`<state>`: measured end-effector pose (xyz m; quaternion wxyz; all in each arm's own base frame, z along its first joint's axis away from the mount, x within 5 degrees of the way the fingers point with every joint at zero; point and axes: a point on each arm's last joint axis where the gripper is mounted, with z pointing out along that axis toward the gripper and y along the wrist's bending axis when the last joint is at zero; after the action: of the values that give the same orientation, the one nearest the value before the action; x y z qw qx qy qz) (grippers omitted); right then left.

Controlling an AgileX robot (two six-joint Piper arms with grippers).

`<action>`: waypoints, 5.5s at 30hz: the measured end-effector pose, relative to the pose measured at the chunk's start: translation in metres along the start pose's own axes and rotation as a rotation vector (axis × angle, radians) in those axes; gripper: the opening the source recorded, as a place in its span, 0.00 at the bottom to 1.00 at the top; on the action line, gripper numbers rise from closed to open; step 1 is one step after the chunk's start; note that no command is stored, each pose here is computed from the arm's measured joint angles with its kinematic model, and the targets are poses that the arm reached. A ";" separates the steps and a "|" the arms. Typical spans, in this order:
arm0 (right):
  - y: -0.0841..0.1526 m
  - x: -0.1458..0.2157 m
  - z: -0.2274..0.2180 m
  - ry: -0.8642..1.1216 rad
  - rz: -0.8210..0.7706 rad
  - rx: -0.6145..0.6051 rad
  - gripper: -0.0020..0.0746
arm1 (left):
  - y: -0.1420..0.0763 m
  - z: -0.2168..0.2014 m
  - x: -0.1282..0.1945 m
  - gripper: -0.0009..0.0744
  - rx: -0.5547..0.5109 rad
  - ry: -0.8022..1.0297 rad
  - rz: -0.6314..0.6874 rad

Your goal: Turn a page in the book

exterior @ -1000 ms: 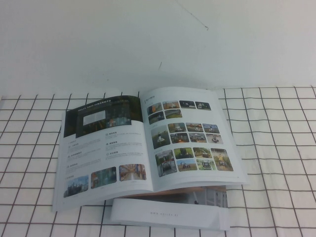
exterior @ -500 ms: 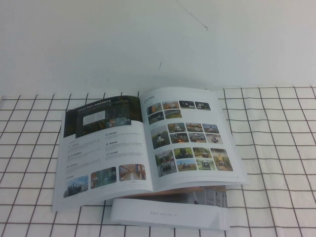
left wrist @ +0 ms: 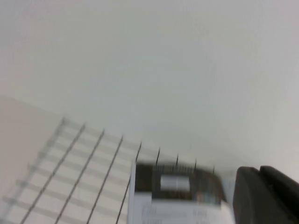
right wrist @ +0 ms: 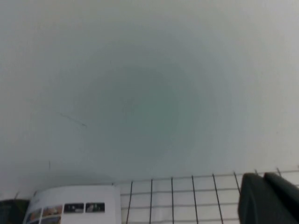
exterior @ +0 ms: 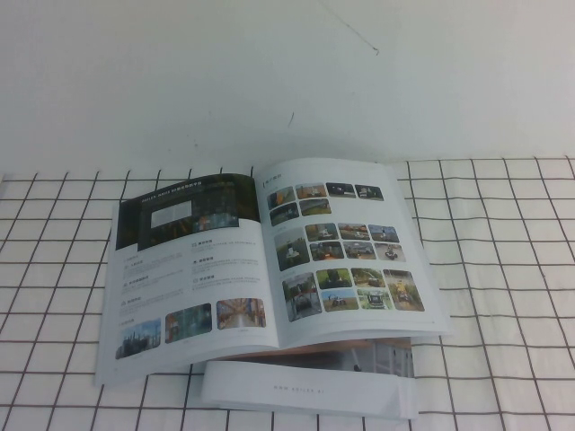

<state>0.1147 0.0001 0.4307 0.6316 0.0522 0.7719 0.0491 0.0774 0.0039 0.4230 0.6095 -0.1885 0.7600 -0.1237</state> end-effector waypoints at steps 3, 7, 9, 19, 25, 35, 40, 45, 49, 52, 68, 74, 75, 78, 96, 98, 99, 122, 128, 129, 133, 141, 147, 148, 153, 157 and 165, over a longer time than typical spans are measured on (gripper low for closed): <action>0.001 0.012 0.018 0.157 -0.026 -0.016 0.02 | -0.002 0.024 0.017 0.01 -0.015 0.237 0.104; 0.004 0.018 0.027 0.223 -0.056 -0.052 0.02 | -0.007 0.048 0.029 0.01 0.023 0.403 0.232; 0.007 0.023 0.031 0.239 -0.050 -0.082 0.02 | -0.010 0.057 0.033 0.01 0.049 0.450 0.217; 0.017 0.069 0.070 0.506 0.087 -0.198 0.02 | -0.023 0.119 0.056 0.01 0.131 0.657 0.106; 0.031 0.084 0.094 0.582 0.010 -0.396 0.02 | -0.018 0.162 0.079 0.01 0.105 0.791 0.114; 0.035 0.110 0.139 0.655 -0.090 -0.534 0.02 | -0.017 0.214 0.113 0.01 0.186 0.885 0.088; 0.035 0.129 0.163 0.712 -0.086 -0.573 0.02 | -0.009 0.242 0.134 0.01 0.162 0.918 0.084; 0.038 0.146 0.184 0.728 -0.047 -0.631 0.05 | 0.003 0.263 0.162 0.01 0.125 1.005 0.073; 0.039 0.161 0.200 0.754 0.008 -0.654 0.16 | 0.011 0.278 0.181 0.01 0.105 1.050 0.065; 0.038 0.172 0.209 0.774 0.036 -0.663 0.27 | 0.018 0.288 0.196 0.01 0.083 1.083 0.062; 0.031 0.244 0.261 0.836 0.127 -0.667 0.56 | 0.032 0.306 0.231 0.01 0.052 1.199 0.037; 0.029 0.260 0.283 0.855 0.146 -0.670 0.56 | 0.032 0.306 0.231 0.01 0.052 1.199 0.037; 0.030 0.262 0.286 0.858 0.149 -0.677 0.56 | 0.032 0.306 0.231 0.01 0.052 1.199 0.037; 0.031 0.267 0.293 0.869 0.168 -0.698 0.56 | 0.032 0.306 0.231 0.01 0.052 1.199 0.037; 0.058 0.288 0.297 0.897 0.194 -0.785 0.56 | 0.032 0.306 0.231 0.01 0.053 1.199 0.039; 0.062 0.288 0.296 0.896 0.191 -0.793 0.56 | 0.032 0.306 0.231 0.01 0.053 1.199 0.039; 0.062 0.288 0.296 0.894 0.196 -0.791 0.56 | 0.032 0.306 0.231 0.01 0.053 1.199 0.039; 0.083 0.228 0.279 0.691 0.197 -0.959 0.57 | 0.032 0.306 0.231 0.01 0.061 1.198 0.047; 0.095 0.216 0.272 0.613 0.283 -1.110 0.57 | 0.032 0.306 0.231 0.01 0.064 1.198 0.050; 0.098 0.215 0.270 0.609 0.286 -1.134 0.57 | 0.032 0.306 0.231 0.01 0.064 1.198 0.050; 0.118 0.207 0.267 0.589 0.260 -1.217 0.57 | 0.032 0.306 0.231 0.01 0.065 1.198 0.052; 0.181 0.198 0.251 0.569 0.147 -1.358 0.57 | 0.031 0.306 0.231 0.01 0.066 1.196 0.051; 0.212 0.193 0.243 0.544 0.081 -1.397 0.57 | 0.024 0.304 0.218 0.01 0.099 1.173 0.073; 0.214 0.192 0.242 0.539 0.075 -1.399 0.57 | 0.020 0.303 0.210 0.01 0.112 1.153 0.078; 0.222 0.193 0.239 0.539 0.060 -1.406 0.57 | -0.005 0.286 0.160 0.01 0.202 1.027 0.122; 0.231 0.198 0.236 0.536 0.018 -1.378 0.57 | -0.027 0.260 0.111 0.01 0.273 0.887 0.172; 0.251 0.237 0.241 0.585 -0.070 -1.345 0.57 | -0.062 0.172 0.022 0.01 0.400 0.544 0.255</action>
<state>0.3086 0.2842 0.1887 0.2967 -0.3865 0.7131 0.5041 0.2492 -0.0543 0.3902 0.4203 0.0709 0.8726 -0.2387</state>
